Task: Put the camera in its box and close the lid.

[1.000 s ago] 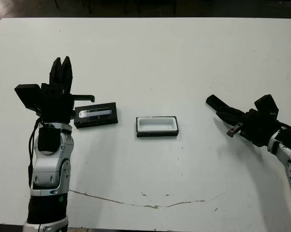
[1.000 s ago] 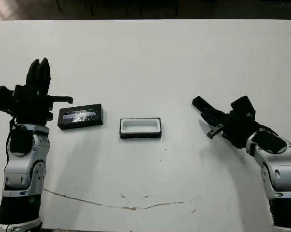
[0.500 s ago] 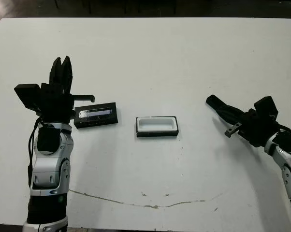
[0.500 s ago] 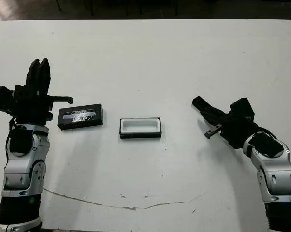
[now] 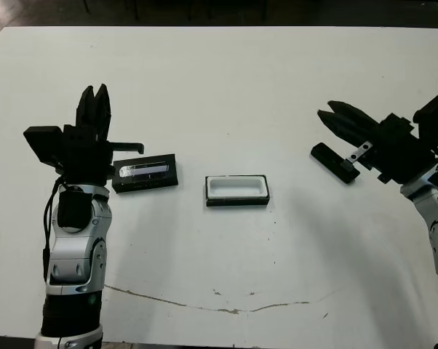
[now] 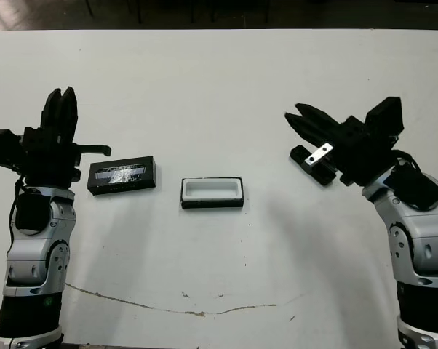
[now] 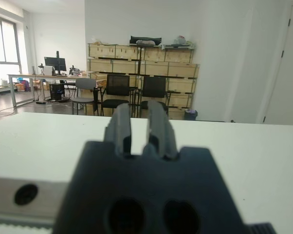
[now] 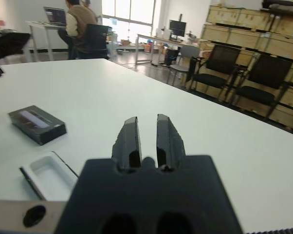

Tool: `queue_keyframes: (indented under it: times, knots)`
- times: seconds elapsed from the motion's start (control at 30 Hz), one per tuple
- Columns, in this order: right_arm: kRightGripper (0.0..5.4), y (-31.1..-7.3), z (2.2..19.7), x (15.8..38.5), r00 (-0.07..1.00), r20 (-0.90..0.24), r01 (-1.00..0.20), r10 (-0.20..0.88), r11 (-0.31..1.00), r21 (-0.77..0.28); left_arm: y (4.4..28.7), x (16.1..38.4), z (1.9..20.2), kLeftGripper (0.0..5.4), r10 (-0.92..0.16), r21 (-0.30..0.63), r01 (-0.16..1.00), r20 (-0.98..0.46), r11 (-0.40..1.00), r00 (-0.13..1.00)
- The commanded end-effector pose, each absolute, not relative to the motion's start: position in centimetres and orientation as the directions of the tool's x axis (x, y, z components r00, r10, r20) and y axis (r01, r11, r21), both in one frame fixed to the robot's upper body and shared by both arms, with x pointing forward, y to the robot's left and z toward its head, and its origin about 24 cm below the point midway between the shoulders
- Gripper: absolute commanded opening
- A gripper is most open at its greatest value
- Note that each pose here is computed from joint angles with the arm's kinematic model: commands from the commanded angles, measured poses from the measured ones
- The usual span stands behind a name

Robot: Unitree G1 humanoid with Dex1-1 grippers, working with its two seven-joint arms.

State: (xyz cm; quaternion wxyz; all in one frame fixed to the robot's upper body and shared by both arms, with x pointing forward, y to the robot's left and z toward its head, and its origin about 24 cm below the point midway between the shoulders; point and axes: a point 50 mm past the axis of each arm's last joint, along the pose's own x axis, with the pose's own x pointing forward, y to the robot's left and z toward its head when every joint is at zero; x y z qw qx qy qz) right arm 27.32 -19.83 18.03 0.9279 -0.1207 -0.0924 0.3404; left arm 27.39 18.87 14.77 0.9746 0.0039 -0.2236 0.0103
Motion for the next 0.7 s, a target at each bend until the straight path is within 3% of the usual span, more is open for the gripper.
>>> queue_keyframes:
  times: [0.03, 0.2, 0.33, 0.53, 0.7]
  knots:
    - [0.03, -19.5, 18.1, 27.2, 0.736, 0.059, -0.638, 0.675, 0.72, -0.274, 19.2, 27.2, 13.9, 0.0, 0.034, 0.007, -0.041, 0.397, 0.999, 0.917]
    - [0.03, -20.8, 17.1, 27.7, 0.796, 0.036, -0.564, 0.604, 0.762, -0.32, 19.2, 27.2, 13.9, 0.0, 0.036, -0.007, -0.036, 0.396, 0.999, 0.918]
    - [0.12, -22.1, 15.6, 28.1, 0.865, -0.095, -0.493, 0.493, 0.797, -0.35, 19.2, 27.2, 13.9, 0.0, 0.031, -0.009, -0.03, 0.397, 1.0, 0.917]
    - [1.23, -23.5, 13.4, 28.2, 0.89, -0.237, -0.453, 0.388, 0.811, -0.371, 19.4, 27.3, 14.0, 0.0, 0.035, -0.01, -0.034, 0.394, 0.999, 0.918]
    - [2.32, -24.7, 12.1, 28.3, 0.892, -0.287, -0.44, 0.349, 0.815, -0.376, 19.3, 27.4, 14.0, 0.0, 0.031, 0.008, -0.037, 0.399, 0.999, 0.917]
